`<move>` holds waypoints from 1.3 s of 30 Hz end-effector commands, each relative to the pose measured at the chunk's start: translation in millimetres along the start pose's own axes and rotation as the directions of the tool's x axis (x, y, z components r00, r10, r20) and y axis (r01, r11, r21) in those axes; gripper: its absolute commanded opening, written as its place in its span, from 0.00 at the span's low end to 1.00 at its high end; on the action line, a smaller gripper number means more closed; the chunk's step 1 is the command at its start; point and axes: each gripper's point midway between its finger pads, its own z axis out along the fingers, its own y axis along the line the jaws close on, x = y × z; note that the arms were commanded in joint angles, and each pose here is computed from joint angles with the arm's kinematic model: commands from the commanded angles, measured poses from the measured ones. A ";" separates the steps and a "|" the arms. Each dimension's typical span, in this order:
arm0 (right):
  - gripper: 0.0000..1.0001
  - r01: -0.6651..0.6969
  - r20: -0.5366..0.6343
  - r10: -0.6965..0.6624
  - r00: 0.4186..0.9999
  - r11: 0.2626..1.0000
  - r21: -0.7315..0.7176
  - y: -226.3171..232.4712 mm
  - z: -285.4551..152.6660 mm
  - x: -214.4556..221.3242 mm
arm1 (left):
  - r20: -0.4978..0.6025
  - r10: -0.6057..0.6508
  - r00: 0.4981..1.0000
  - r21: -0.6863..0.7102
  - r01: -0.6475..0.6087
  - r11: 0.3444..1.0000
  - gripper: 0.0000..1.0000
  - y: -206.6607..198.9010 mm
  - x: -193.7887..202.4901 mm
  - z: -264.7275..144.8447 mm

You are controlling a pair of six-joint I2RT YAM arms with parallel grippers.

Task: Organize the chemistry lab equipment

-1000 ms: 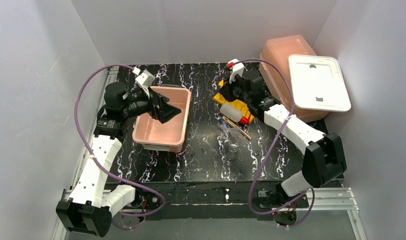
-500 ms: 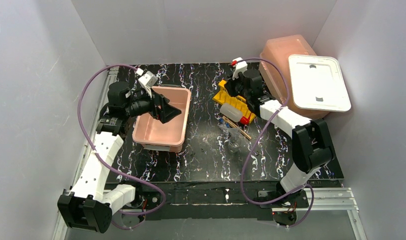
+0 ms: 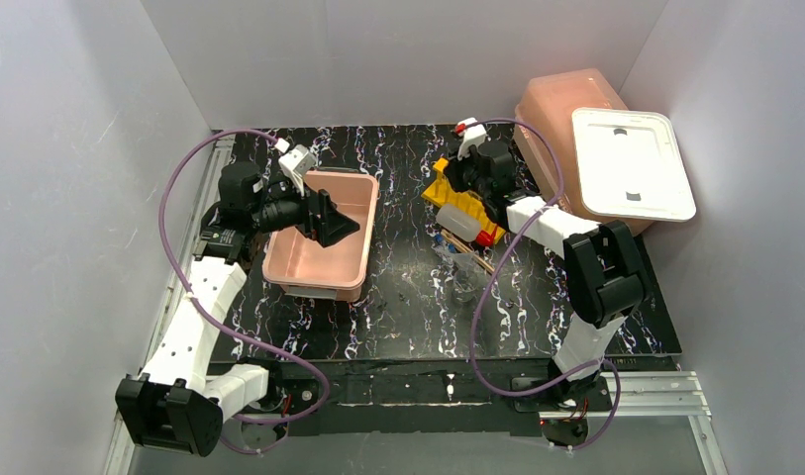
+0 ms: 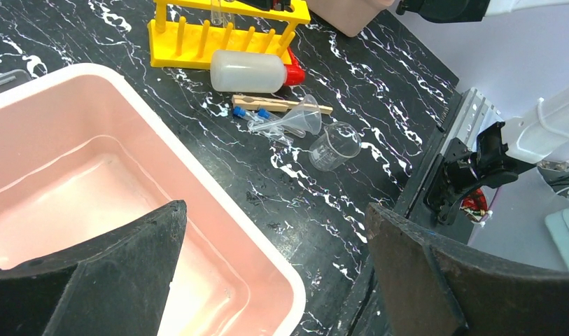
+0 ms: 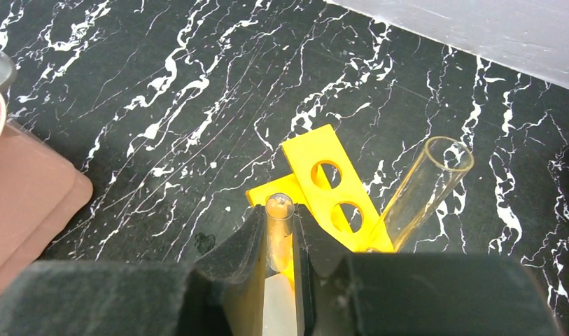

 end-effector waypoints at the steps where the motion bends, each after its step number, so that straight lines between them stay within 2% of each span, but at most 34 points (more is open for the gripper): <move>1: 0.13 0.024 0.128 -0.028 0.991 0.999 0.029 -11.4 6.1 -42.1 | 0.020 0.022 1.000 0.011 -0.022 1.000 0.98 -4.3 -11.3 -0.5; 23: 0.12 -0.042 0.100 0.041 0.994 0.999 0.011 -11.4 18.8 -22.5 | 0.032 0.058 0.998 0.014 -0.059 0.998 0.98 -5.3 -13.7 -1.4; 39: 0.12 -0.038 0.083 0.036 0.996 0.999 0.029 -14.3 20.2 -7.5 | 0.044 0.079 0.996 0.006 -0.079 0.997 0.98 -5.9 -16.3 -3.4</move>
